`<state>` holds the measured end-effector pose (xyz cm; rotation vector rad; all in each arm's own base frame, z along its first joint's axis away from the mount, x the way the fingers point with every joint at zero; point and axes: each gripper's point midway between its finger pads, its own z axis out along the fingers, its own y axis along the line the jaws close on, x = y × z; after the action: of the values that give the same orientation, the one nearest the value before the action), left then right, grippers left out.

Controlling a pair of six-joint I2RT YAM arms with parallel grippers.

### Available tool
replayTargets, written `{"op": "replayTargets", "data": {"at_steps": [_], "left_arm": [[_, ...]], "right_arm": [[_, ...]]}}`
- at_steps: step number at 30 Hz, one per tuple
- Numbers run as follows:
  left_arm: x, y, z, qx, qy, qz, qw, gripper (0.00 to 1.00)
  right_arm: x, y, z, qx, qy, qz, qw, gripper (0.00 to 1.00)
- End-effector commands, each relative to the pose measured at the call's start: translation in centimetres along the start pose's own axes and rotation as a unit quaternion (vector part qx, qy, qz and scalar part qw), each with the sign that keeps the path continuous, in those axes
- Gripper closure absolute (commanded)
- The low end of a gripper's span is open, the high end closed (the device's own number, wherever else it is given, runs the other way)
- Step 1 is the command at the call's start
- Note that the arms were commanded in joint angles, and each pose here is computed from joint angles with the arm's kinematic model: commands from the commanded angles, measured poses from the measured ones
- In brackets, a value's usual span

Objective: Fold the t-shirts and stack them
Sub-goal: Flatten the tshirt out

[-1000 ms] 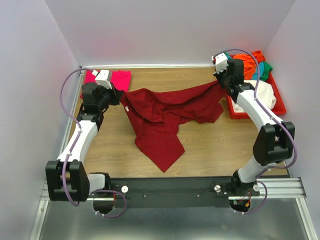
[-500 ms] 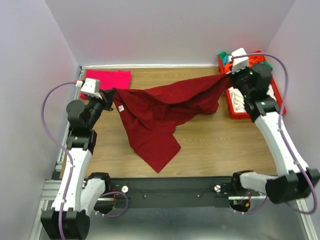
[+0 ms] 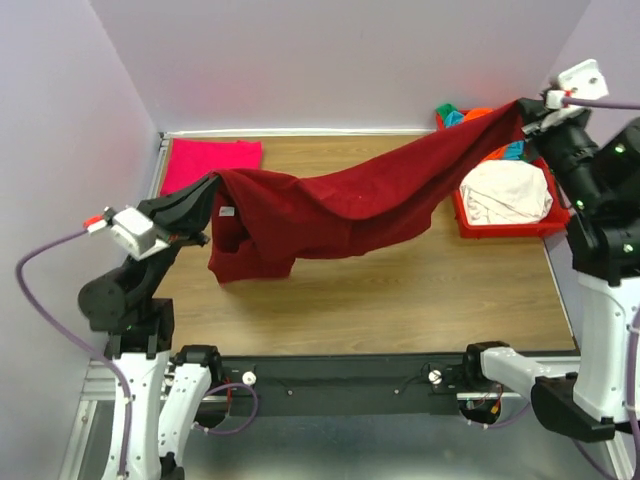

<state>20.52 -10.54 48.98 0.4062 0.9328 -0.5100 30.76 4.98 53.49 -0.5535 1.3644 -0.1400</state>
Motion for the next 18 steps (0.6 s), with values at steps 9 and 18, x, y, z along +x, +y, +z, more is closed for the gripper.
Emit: {"op": "replayTargets", "data": {"at_steps": [9,18], "left_arm": [[-15.4,-6.6,-2.3,0.067,-0.157,0.076,0.982,1.00],[-5.6,1.6,-2.4,-0.115,-0.094,-0.044,0.988,1.00]], "right_arm": [[-6.0,-4.6,-4.6,0.066,-0.040,-0.015,0.997,0.99],[3.6,-1.0,3.8,-0.018,0.042,0.037,0.998,0.99]]}}
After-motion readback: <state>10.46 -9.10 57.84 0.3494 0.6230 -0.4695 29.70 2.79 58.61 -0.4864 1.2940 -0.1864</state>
